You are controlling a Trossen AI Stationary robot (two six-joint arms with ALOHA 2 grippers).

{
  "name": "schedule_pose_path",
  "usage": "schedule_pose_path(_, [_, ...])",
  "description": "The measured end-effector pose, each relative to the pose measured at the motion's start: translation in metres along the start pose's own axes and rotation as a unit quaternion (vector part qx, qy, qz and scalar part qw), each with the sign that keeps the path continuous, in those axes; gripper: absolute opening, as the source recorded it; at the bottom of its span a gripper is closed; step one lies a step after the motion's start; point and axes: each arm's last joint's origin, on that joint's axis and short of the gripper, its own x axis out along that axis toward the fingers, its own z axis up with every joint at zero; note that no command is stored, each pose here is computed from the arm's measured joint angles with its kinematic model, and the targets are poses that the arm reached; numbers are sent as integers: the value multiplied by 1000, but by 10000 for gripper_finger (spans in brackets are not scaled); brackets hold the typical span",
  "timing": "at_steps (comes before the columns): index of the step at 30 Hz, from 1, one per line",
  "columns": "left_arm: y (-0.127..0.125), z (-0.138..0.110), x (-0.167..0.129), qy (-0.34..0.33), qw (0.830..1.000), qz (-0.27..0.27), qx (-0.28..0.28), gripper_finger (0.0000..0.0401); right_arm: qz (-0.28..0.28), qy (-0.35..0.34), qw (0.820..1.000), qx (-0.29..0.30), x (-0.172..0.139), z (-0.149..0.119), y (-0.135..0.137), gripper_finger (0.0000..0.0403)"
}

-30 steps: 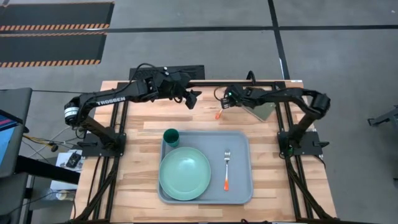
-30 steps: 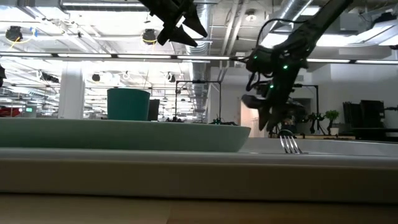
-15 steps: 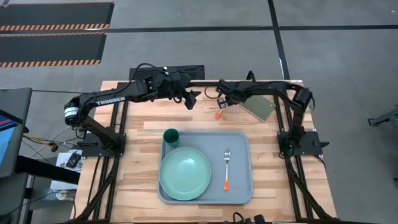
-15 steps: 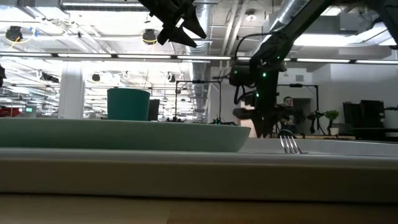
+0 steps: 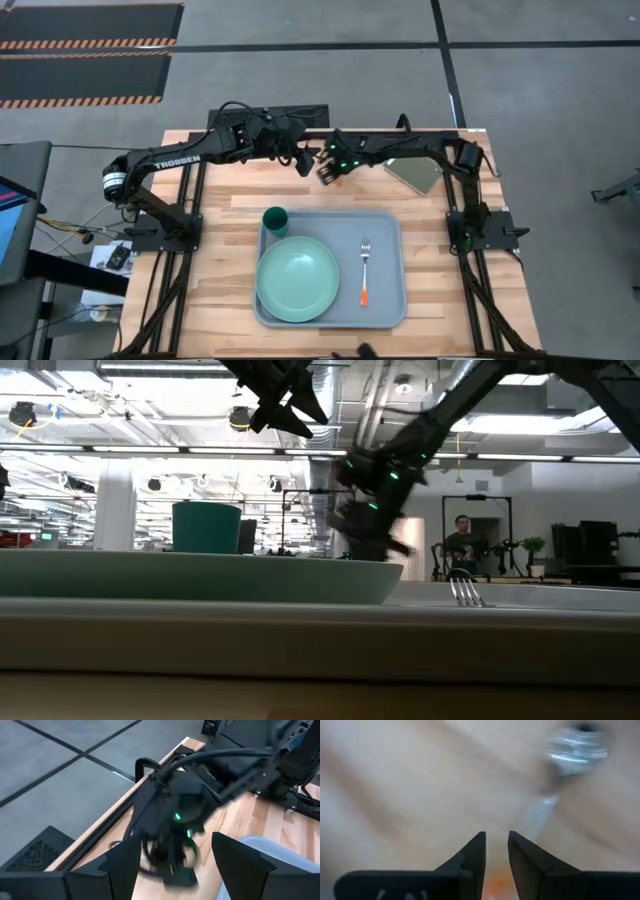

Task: Pick and place plate/cup/fork/spoon on tray
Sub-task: Put the orange spoon on the gray tray to the right of the orange fork

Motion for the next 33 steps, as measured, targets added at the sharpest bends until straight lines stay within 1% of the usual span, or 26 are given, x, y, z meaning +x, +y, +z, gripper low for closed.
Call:
schedule_pose_path(1, [0,0,0,1,1000,0,-4,230,15,-6,1000,-13,-1,2,8,107])
schedule_pose_path(4, [0,-1,-1,8,1000,2,-10,230,29,-24,999,-34,-8,8,25,107])
schedule_pose_path(7, [2,-2,-6,17,1000,6,-12,230,30,-25,998,-47,-22,12,31,107])
schedule_pose_path(10, [3,-1,-17,16,1000,23,-9,230,26,-14,998,-54,-47,11,34,107])
schedule_pose_path(13, [5,1,-26,5,999,42,-6,230,-1,5,998,-57,-72,8,30,107])
schedule_pose_path(15, [6,3,-32,-2,999,42,-6,230,-26,5,998,-65,-87,7,28,107])
schedule_pose_path(17, [7,3,-33,0,999,45,0,230,-53,-6,996,-69,-103,6,27,107])
schedule_pose_path(20, [7,1,-33,11,999,43,3,230,-74,-26,994,-72,-117,6,28,107])
schedule_pose_path(23, [6,1,-33,11,999,38,4,230,-76,-43,993,-74,-120,7,32,107])
schedule_pose_path(27, [3,1,-33,8,999,34,5,230,-82,-40,993,-76,-116,6,33,107])
schedule_pose_path(30, [3,1,-33,9,999,32,5,230,-82,-37,993,-78,-106,5,34,107])
schedule_pose_path(32, [2,1,-33,9,1000,25,5,230,-88,-23,993,-81,-101,2,33,107])
schedule_pose_path(33, [2,1,-33,7,1000,21,5,230,-86,-28,993,-81,-99,3,34,107])
